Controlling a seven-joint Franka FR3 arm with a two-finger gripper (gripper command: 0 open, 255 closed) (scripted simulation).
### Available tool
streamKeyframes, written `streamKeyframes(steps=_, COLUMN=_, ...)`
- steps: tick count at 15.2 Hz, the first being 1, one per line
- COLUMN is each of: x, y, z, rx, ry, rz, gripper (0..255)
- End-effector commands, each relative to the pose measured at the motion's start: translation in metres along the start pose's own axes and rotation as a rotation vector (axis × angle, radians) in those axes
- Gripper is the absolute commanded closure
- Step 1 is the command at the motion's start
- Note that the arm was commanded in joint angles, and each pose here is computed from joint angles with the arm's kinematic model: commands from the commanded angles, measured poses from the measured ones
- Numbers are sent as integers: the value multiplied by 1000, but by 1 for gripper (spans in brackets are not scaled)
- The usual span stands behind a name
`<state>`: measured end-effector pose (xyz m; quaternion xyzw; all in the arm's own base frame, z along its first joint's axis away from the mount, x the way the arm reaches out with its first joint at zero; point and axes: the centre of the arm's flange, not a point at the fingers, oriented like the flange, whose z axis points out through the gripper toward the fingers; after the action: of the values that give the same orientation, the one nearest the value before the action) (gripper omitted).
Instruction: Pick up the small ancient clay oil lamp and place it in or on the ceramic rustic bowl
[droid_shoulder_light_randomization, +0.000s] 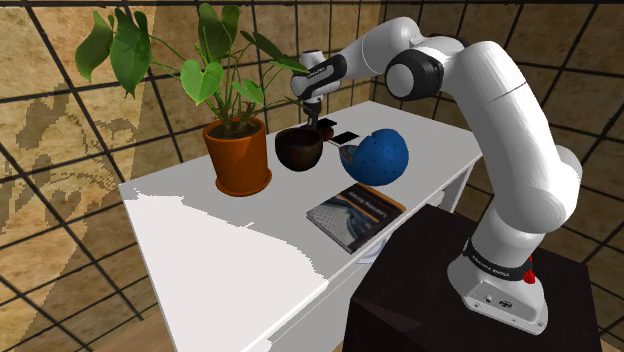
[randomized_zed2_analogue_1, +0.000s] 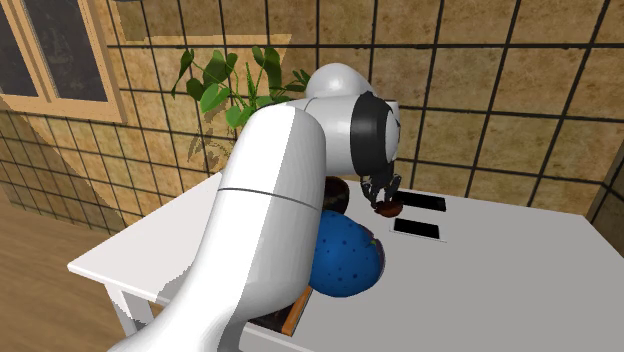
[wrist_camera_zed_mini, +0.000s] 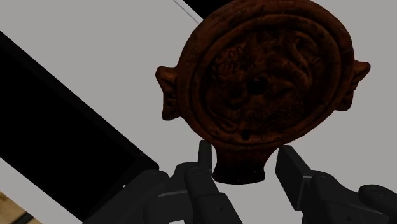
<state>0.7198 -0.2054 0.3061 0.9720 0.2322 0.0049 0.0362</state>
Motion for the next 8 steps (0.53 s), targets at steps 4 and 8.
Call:
streamKeyframes(steps=4, x=0, y=0, z=0, rx=0, ry=0, rz=0, gripper=255)
streamKeyframes(steps=8, x=0, y=0, z=-5, rx=0, ry=0, rz=0, gripper=255)
